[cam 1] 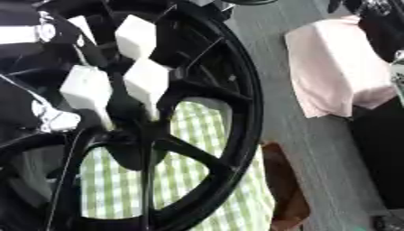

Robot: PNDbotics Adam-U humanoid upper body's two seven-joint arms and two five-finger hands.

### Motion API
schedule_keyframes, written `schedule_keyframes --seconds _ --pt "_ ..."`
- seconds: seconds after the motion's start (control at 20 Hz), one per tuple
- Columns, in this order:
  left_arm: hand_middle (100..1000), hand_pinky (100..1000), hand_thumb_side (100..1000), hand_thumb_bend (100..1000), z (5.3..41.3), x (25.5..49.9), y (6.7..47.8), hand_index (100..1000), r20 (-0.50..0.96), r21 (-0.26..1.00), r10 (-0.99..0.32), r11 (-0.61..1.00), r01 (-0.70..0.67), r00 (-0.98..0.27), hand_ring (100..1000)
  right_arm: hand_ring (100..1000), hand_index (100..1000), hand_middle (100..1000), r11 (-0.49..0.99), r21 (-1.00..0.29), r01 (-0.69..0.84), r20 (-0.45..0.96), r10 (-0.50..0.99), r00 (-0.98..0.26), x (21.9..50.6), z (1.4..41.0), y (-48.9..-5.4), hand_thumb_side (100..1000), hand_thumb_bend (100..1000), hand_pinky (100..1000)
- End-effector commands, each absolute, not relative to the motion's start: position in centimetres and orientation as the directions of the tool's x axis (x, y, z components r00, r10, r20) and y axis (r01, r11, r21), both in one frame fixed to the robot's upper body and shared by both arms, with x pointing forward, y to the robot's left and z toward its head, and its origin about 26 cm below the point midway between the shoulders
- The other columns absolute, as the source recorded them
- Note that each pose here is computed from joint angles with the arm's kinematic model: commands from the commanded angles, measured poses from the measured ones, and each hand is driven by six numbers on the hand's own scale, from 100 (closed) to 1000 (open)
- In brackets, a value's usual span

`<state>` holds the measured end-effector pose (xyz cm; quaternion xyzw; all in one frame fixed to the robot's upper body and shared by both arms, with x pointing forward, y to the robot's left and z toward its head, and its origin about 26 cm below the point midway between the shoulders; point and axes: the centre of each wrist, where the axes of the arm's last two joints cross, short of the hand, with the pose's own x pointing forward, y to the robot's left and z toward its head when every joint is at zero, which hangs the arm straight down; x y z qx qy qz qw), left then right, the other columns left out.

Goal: Pull the pin out of the wheel hub.

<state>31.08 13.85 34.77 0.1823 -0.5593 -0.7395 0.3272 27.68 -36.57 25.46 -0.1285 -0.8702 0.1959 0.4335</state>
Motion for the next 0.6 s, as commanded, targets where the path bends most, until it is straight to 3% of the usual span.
schedule_keyframes --seconds 0.05,0.35,0.6 --pt "741 832 350 405 35.37 30.92 14.10 818 0.089 0.939 -0.712 -0.173 0.296 -0.697 754 941 628 389 0.879 -0.471 0.065 0.681 0.410 -0.607 27.39 26.28 -36.54 718 100 943" --pt "742 833 178 375 35.42 30.89 14.44 818 0.085 0.937 -0.716 -0.178 0.300 -0.693 755 941 628 389 0.879 -0.473 0.062 0.682 0.411 -0.605 27.39 26.24 -36.53 723 100 943" --pt "745 834 157 378 35.80 30.71 14.88 822 0.087 0.942 -0.722 -0.165 0.293 -0.687 757 941 628 389 0.878 -0.475 0.061 0.683 0.412 -0.603 27.38 26.19 -36.54 722 100 943"
